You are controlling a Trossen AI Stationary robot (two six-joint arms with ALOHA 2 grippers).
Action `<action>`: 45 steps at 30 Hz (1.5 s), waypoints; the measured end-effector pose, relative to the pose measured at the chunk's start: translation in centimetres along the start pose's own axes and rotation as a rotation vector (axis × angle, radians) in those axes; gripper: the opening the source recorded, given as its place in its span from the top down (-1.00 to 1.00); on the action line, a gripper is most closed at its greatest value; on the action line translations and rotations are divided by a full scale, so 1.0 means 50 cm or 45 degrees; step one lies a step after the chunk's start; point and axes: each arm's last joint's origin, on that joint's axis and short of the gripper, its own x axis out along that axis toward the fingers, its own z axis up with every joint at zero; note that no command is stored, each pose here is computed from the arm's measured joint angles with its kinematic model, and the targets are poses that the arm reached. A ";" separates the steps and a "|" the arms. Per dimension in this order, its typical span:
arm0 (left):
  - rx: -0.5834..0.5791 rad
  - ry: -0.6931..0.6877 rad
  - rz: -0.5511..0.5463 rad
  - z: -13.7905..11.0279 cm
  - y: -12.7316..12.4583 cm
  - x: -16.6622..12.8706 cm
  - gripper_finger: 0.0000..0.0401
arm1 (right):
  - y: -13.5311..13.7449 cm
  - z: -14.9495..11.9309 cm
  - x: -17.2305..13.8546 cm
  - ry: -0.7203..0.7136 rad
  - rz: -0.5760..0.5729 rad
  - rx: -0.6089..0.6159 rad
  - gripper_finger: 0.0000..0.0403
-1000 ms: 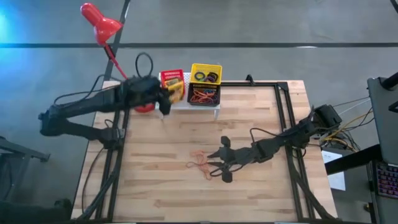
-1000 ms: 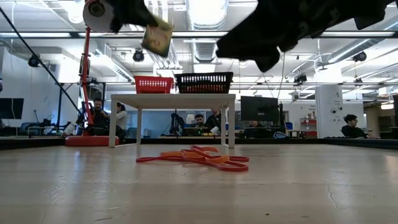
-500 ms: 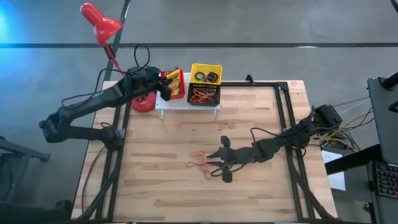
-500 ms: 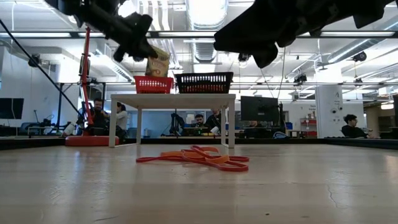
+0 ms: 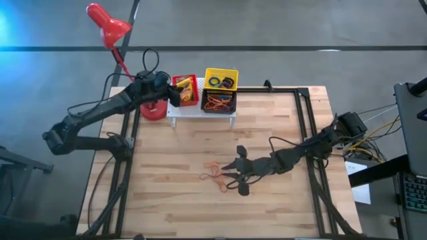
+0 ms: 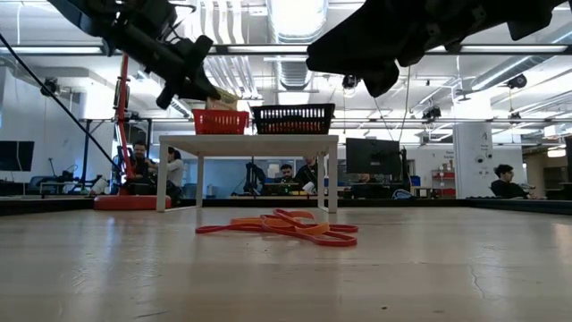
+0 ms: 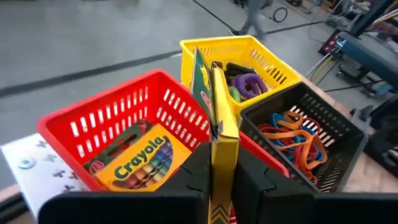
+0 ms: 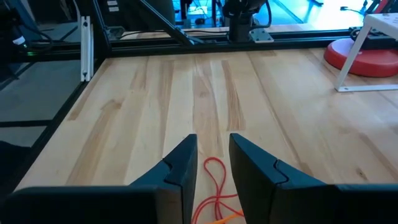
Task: Pick & Place Office Desk Supplies
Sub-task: Put the yellow crayon box into the red bin on the shelf
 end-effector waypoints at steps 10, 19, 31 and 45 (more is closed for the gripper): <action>-0.055 0.075 -0.049 -0.011 0.012 0.037 0.78 | 0.000 0.000 0.000 -0.001 0.000 0.001 0.61; -0.042 0.091 -0.026 -0.007 0.011 0.029 0.59 | 0.000 0.000 0.000 -0.002 0.000 0.003 0.59; -0.021 0.151 -0.012 -0.001 0.004 -0.007 0.56 | 0.000 0.000 0.000 -0.001 0.000 0.002 0.64; -0.028 0.202 0.003 -0.009 0.007 -0.008 0.18 | 0.000 0.001 0.000 -0.003 0.001 0.002 0.61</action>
